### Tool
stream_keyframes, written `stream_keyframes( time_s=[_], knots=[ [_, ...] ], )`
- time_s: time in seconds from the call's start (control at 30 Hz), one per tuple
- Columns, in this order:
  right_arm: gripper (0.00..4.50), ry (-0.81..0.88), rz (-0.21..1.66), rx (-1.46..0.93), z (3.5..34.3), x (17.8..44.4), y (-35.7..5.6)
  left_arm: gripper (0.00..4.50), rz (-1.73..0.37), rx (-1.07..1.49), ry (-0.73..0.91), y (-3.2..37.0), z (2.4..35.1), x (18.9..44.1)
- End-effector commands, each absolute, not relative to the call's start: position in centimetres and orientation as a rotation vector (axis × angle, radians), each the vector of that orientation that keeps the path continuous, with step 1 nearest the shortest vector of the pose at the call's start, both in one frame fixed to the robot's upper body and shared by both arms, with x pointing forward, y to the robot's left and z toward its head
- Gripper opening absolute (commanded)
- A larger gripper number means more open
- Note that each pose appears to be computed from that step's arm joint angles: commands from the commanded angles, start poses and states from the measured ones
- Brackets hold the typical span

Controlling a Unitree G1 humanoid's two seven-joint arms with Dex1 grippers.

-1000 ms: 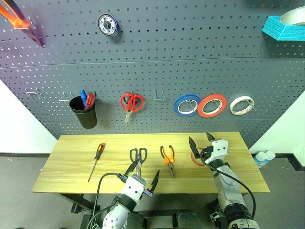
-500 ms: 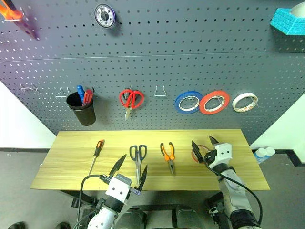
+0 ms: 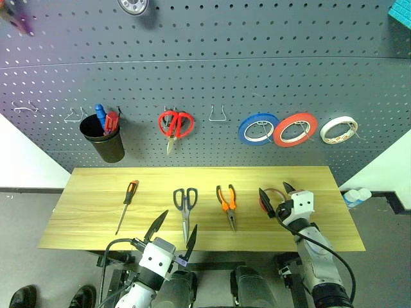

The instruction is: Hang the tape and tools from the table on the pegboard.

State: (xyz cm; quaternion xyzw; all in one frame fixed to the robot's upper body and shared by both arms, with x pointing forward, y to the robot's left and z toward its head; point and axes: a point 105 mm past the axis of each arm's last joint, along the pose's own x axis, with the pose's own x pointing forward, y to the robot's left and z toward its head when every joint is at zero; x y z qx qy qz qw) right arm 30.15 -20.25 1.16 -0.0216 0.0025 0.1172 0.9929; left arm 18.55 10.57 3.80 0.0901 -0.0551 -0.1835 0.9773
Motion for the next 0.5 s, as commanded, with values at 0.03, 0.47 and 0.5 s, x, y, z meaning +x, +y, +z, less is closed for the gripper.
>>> stream_keyframes(
  time_s=[0.03,0.47,0.5],
  knots=[
    [4.50,-0.042,0.239,-0.052,2.4,30.7,-20.1,4.48,-0.413,0.188,-0.119,9.7,3.8,18.3],
    [4.50,-0.048,0.240,-0.051,2.6,31.2,-20.1,4.48,-0.572,0.104,-0.007,3.2,-1.2,16.8],
    [4.50,-0.049,0.240,-0.050,2.6,31.2,-20.1,4.48,-0.583,0.086,-0.013,2.9,-1.0,16.7]
  ],
)
